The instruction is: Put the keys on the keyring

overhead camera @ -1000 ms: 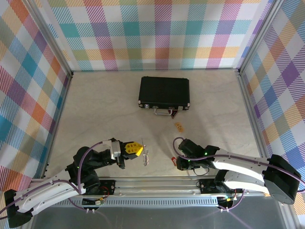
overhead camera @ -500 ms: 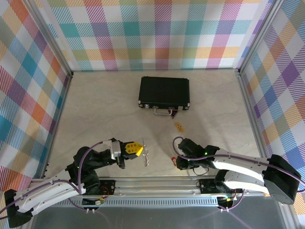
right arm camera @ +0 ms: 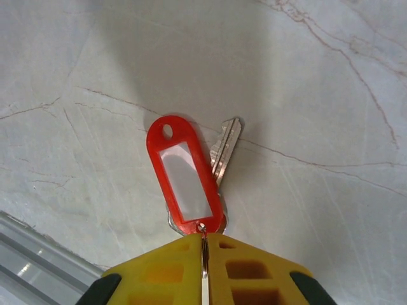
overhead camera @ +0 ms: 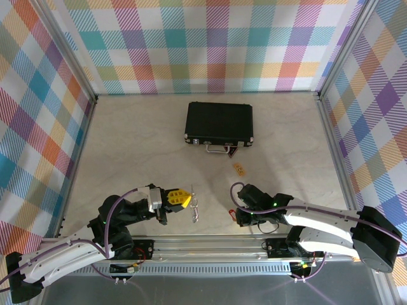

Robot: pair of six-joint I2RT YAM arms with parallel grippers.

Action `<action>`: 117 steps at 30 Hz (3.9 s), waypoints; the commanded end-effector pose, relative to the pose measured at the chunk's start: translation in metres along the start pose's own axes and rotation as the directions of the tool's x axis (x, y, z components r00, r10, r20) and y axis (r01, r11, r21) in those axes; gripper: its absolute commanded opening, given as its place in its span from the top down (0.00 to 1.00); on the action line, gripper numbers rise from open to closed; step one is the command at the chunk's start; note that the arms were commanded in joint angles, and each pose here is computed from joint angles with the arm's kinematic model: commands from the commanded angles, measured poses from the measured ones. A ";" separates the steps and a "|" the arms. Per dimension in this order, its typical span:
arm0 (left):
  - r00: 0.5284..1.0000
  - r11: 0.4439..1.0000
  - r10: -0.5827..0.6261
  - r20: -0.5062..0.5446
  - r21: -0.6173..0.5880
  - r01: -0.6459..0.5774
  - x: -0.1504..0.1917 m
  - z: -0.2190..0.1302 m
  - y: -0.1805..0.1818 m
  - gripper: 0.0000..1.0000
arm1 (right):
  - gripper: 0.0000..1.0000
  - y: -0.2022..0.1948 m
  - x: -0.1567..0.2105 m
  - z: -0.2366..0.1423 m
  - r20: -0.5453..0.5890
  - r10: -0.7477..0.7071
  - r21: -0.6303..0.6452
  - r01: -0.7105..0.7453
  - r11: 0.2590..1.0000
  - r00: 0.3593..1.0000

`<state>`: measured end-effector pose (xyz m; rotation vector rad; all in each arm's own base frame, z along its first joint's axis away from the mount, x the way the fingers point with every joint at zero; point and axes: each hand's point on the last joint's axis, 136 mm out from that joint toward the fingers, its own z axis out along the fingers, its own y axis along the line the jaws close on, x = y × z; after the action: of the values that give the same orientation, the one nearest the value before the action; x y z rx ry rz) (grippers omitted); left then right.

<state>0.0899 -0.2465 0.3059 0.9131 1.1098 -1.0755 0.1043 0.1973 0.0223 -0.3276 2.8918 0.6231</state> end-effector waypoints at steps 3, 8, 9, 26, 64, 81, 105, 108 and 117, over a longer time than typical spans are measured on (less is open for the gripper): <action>0.998 1.000 0.015 0.065 0.012 -0.016 -0.015 -0.001 -0.003 1.00 | 0.95 0.013 -0.008 -0.015 0.036 -0.055 -0.050 0.057 0.997 0.998; 0.999 1.000 0.018 0.048 0.001 -0.018 -0.012 0.001 -0.001 1.00 | 1.00 0.025 -0.015 -0.027 0.080 -0.124 -0.090 0.131 0.987 0.989; 0.999 1.000 0.019 0.043 -0.001 -0.018 -0.010 0.002 0.000 1.00 | 1.00 0.028 -0.017 -0.029 0.089 -0.140 -0.101 0.149 0.984 0.986; 0.990 1.000 -0.005 -0.143 -0.003 0.005 0.016 0.036 0.011 1.00 | 1.00 0.120 -0.050 -0.130 0.472 -0.532 -0.236 0.683 0.691 0.703; 0.980 0.989 0.019 -0.199 0.148 0.011 0.009 0.048 -0.010 1.00 | 1.00 0.188 -0.052 -0.224 0.724 -0.603 -0.159 0.931 0.328 0.336; 0.981 0.988 0.017 -0.194 0.155 0.013 0.008 0.048 -0.012 1.00 | 1.00 0.185 -0.055 -0.219 0.715 -0.615 -0.143 0.930 0.338 0.333; 0.981 0.986 0.008 -0.192 0.164 0.025 0.006 0.050 -0.013 1.00 | 1.00 0.185 -0.053 -0.214 0.711 -0.616 -0.154 0.929 0.335 0.340; 0.981 0.986 0.007 -0.196 0.164 0.026 0.008 0.050 -0.013 1.00 | 1.00 0.185 -0.052 -0.214 0.712 -0.614 -0.160 0.930 0.331 0.341; 0.981 0.987 0.008 -0.195 0.160 0.024 0.007 0.050 -0.012 1.00 | 1.00 0.184 -0.050 -0.219 0.722 -0.605 -0.158 0.931 0.328 0.335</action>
<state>0.0948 -0.2977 0.2864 1.1770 1.2735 -1.0907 0.0877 0.2769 0.2949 -1.3329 1.5720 1.0580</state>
